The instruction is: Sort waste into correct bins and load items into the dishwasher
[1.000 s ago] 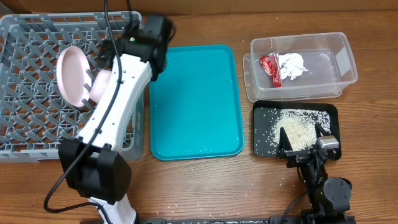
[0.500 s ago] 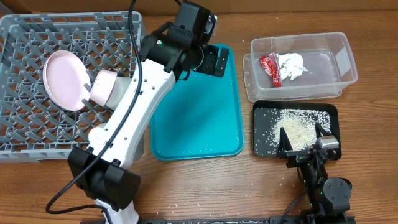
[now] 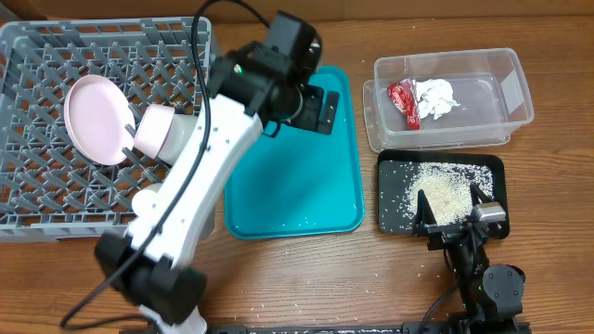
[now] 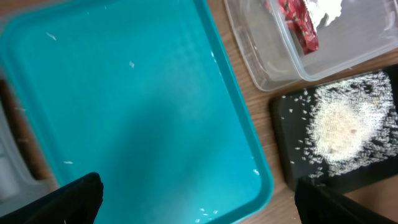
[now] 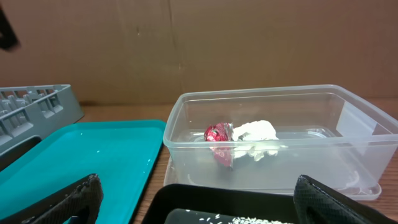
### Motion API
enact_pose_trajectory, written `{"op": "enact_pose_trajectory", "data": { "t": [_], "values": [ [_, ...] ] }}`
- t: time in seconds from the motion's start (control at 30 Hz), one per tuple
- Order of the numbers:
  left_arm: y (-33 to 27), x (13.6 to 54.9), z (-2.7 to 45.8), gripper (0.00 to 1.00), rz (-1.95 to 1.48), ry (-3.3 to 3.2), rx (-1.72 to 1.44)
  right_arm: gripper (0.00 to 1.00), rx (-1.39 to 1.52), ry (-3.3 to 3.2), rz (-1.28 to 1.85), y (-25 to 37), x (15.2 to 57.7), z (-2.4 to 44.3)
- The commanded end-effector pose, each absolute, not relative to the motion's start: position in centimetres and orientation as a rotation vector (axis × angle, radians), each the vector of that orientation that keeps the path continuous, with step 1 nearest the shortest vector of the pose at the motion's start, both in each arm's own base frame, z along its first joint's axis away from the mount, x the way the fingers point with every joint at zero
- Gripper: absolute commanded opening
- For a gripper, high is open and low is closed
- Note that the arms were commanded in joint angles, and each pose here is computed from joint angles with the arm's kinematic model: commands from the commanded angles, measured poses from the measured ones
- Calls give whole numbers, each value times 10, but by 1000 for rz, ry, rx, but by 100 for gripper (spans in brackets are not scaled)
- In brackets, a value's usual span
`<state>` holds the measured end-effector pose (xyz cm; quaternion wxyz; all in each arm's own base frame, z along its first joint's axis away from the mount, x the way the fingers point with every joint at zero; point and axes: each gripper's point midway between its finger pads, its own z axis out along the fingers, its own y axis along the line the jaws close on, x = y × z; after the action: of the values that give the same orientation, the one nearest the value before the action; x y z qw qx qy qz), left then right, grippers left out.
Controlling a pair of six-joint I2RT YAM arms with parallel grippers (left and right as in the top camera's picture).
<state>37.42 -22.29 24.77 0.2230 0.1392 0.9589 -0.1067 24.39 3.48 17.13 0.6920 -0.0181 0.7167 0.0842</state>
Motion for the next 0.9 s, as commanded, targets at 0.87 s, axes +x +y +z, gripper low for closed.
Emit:
{"op": "enact_pose_trajectory", "data": {
  "t": [0.87],
  "values": [
    [-77,171,435,100,-250,2134,181,100,-37,1597,185,34,244,170]
  ]
}}
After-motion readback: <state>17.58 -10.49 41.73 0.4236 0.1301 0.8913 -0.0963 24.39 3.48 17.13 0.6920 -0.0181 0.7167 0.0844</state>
